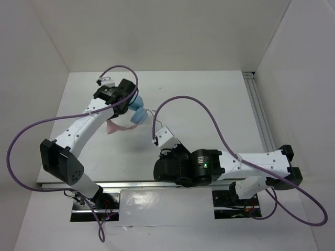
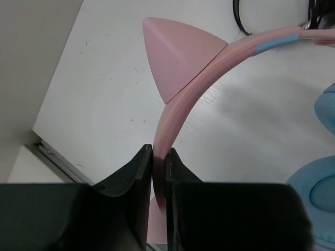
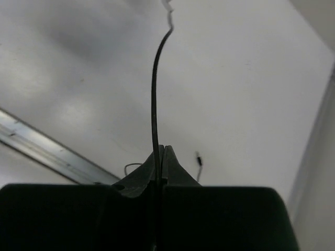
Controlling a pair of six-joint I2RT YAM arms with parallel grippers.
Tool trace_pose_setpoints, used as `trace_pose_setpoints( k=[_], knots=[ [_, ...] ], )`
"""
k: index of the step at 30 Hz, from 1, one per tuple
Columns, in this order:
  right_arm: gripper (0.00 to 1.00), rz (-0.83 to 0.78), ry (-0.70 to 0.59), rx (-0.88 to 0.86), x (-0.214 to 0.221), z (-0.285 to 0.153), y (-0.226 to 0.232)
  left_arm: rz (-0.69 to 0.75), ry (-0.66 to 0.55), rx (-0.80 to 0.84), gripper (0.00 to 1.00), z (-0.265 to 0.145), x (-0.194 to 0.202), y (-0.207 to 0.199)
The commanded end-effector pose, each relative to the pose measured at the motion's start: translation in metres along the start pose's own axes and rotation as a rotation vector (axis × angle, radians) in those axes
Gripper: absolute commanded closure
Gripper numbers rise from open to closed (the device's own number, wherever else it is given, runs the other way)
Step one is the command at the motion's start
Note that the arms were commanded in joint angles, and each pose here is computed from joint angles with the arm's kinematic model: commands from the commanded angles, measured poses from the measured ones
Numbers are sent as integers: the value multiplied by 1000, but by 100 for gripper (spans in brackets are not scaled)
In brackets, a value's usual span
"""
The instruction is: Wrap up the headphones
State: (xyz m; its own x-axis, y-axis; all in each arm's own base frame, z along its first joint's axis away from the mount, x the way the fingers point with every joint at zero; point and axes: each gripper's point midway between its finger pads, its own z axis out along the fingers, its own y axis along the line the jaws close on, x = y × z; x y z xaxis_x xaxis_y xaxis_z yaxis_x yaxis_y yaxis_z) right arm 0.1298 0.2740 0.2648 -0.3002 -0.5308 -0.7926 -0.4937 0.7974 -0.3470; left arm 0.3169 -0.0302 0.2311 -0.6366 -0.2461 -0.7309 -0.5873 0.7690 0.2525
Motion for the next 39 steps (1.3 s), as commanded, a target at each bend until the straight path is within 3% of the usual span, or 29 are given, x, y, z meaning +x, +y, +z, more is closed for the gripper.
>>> trace_pose_setpoints(
  k=[1,3,7,13,15,19,24,27,32,39],
  knots=[
    [100,-95,-76,210,-16,-16,-61,96,-72,134,100,-9,-12,-17],
    [100,-95,-109,225,-28,-24,-73,230,-75,207,100,-16,4,-28],
    [100,-156,-179,231,-44,-27,-81,339,-113,372,100,-34,20,-51],
    [100,-100,-339,152,-73,-41,-86,565,-93,612,100,-72,70,-95],
    [100,-24,-407,118,-83,-50,-95,636,-104,704,100,-91,88,-107],
    [100,-40,-470,29,-86,-61,-100,740,-143,1013,100,-150,113,-115],
    [100,-114,-504,-136,-85,-67,-81,844,-255,1217,100,-205,131,-109],
    [100,-115,-507,-147,-83,-69,-82,886,-297,1380,100,-235,141,-103],
    [100,-107,-505,-127,-77,-66,-85,840,-375,1608,100,-275,133,-72],
    [100,-68,-478,-12,-64,-59,-105,786,-470,1726,100,-298,116,-37]
  ],
)
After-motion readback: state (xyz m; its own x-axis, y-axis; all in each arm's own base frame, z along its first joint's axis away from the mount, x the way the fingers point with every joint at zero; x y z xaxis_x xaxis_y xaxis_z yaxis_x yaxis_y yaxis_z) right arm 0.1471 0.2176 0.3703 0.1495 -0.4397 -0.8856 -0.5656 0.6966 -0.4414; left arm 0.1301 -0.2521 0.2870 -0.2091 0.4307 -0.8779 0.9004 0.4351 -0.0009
